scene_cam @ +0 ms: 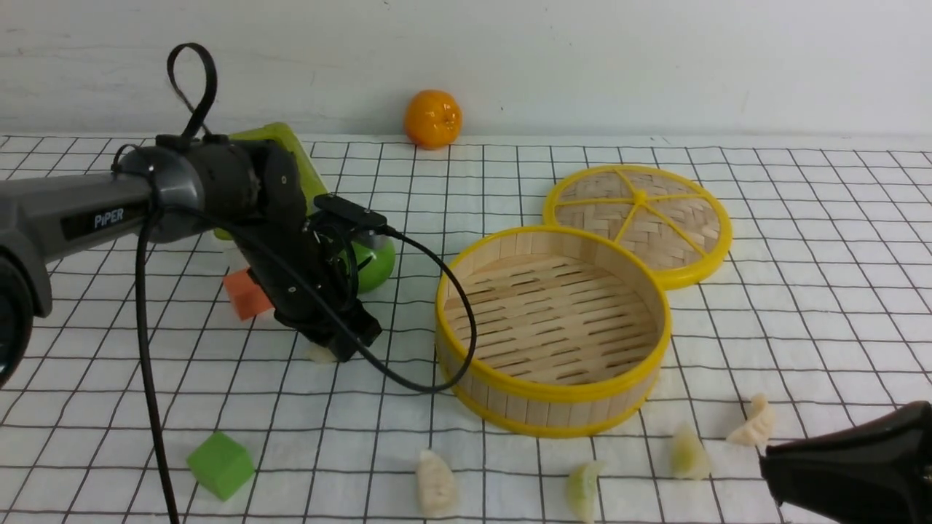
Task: Put the dumplings into the steamer on the table with the white tablecloth.
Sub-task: 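Reach for and grasp a dumpling on the table with the left gripper, then place the dumpling into the bamboo steamer basket with the left gripper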
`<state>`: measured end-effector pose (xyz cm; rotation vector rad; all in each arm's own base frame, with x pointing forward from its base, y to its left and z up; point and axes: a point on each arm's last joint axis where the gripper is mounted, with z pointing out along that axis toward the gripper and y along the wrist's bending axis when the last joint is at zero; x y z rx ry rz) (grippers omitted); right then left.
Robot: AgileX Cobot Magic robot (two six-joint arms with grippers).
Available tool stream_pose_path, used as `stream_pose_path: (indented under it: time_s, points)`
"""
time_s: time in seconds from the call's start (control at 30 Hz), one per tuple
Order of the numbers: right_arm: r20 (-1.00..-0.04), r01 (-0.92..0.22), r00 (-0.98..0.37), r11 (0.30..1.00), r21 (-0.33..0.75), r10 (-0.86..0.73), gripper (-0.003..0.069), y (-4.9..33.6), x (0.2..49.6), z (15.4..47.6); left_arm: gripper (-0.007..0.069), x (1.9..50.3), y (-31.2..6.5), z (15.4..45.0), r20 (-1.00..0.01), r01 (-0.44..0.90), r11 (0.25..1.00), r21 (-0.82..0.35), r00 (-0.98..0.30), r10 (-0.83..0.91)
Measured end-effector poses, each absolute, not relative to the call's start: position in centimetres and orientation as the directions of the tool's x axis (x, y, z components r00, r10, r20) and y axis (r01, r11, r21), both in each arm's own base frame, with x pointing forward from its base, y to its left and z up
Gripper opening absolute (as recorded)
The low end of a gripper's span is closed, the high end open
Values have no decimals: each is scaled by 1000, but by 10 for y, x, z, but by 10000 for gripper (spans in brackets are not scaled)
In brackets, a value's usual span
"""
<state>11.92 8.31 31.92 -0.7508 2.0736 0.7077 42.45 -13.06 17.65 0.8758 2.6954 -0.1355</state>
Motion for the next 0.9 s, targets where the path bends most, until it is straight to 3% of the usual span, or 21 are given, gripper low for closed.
stream_pose_path:
  time_s: [0.1, 0.2, 0.3, 0.37, 0.53, 0.63, 0.8, 0.9]
  points:
    - [-822, -712, -499, 670, 210, -273, 9, 83, 119, 319, 197, 421, -160, 218, -368, 606, 795, 9, -737, 566]
    - [-817, -703, -515, 673, 230, -259, 11, 83, 119, 318, 197, 411, -213, 291, -529, 546, 836, -52, -725, 441]
    - [-788, -662, -577, 687, 299, -214, 11, 83, 118, 318, 197, 397, -259, 318, -583, 513, 850, -120, -729, 357]
    - [-762, -655, -611, 679, 332, -217, 12, 83, 112, 317, 197, 392, -287, 311, -584, 517, 846, -134, -731, 354]
    - [-746, -665, -609, 685, 297, -268, 12, 75, 88, 319, 197, 399, -330, 248, -555, 451, 878, -158, -777, 299]
    - [-760, -651, -583, 724, 226, -287, 12, 65, 73, 321, 197, 410, -336, 219, -559, 393, 903, -174, -794, 238]
    - [-769, -616, -568, 772, 159, -294, 13, 55, 63, 322, 199, 417, -340, 199, -571, 379, 907, -185, -792, 214]
    - [-763, -580, -579, 803, 138, -288, 15, 50, 61, 321, 267, 420, -343, 190, -578, 374, 907, -193, -790, 203]
